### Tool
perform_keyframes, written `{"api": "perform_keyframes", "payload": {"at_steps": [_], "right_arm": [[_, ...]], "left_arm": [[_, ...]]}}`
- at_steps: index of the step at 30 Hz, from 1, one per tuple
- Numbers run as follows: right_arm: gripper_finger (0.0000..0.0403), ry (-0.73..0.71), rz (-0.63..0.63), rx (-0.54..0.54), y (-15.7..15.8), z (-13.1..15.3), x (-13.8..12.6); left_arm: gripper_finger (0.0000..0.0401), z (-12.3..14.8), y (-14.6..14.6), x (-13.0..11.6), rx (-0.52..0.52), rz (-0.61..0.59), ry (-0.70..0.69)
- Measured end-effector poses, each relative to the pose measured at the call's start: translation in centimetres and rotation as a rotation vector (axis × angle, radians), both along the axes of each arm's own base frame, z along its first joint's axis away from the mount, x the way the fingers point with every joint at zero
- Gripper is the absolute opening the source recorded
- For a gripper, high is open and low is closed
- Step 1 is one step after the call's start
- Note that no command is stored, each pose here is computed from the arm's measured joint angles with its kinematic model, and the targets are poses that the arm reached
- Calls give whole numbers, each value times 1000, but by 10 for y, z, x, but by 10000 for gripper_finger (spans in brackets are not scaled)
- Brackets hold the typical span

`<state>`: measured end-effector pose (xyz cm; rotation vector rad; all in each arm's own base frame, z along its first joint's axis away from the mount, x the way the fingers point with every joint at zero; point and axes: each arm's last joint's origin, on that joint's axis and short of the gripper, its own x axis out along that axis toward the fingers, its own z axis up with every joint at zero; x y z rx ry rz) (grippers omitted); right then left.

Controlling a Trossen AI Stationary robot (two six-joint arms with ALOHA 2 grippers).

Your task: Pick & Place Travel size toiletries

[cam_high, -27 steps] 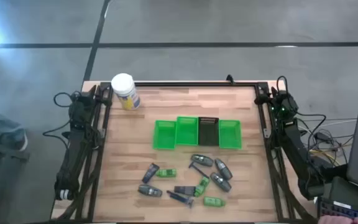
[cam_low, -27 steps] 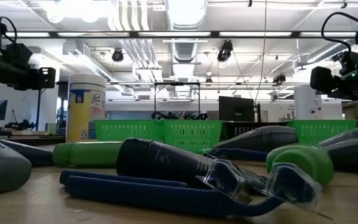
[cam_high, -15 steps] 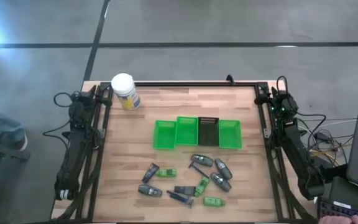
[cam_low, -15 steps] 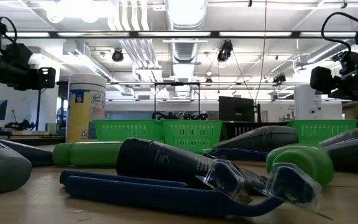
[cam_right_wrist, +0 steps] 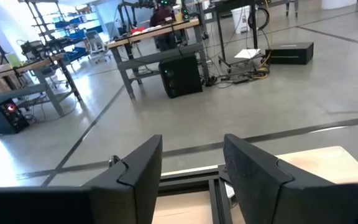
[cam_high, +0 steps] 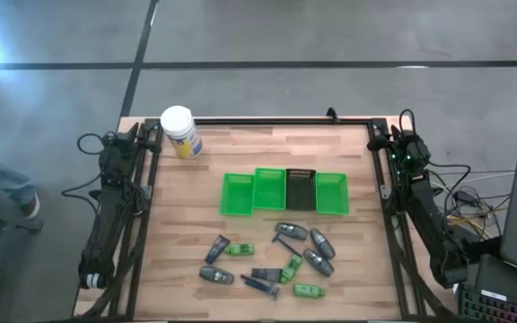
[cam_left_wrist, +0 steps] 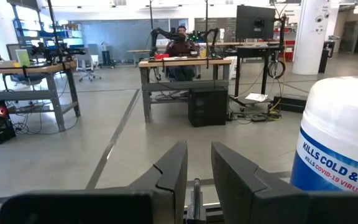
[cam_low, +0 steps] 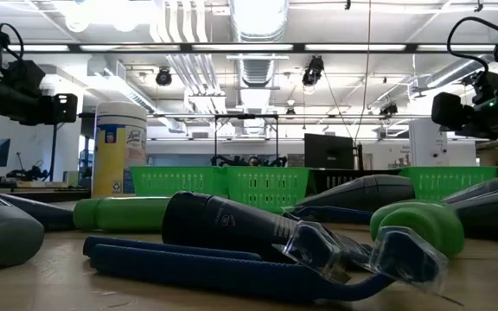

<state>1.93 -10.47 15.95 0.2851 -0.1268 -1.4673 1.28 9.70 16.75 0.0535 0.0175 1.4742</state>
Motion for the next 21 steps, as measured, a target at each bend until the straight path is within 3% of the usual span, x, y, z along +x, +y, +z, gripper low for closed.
{"api": "perform_keyframes", "payload": {"at_steps": [21], "right_arm": [[98,-8,-1,0,0,0,0]], "left_arm": [[78,0,0,0,0,0,0]]}}
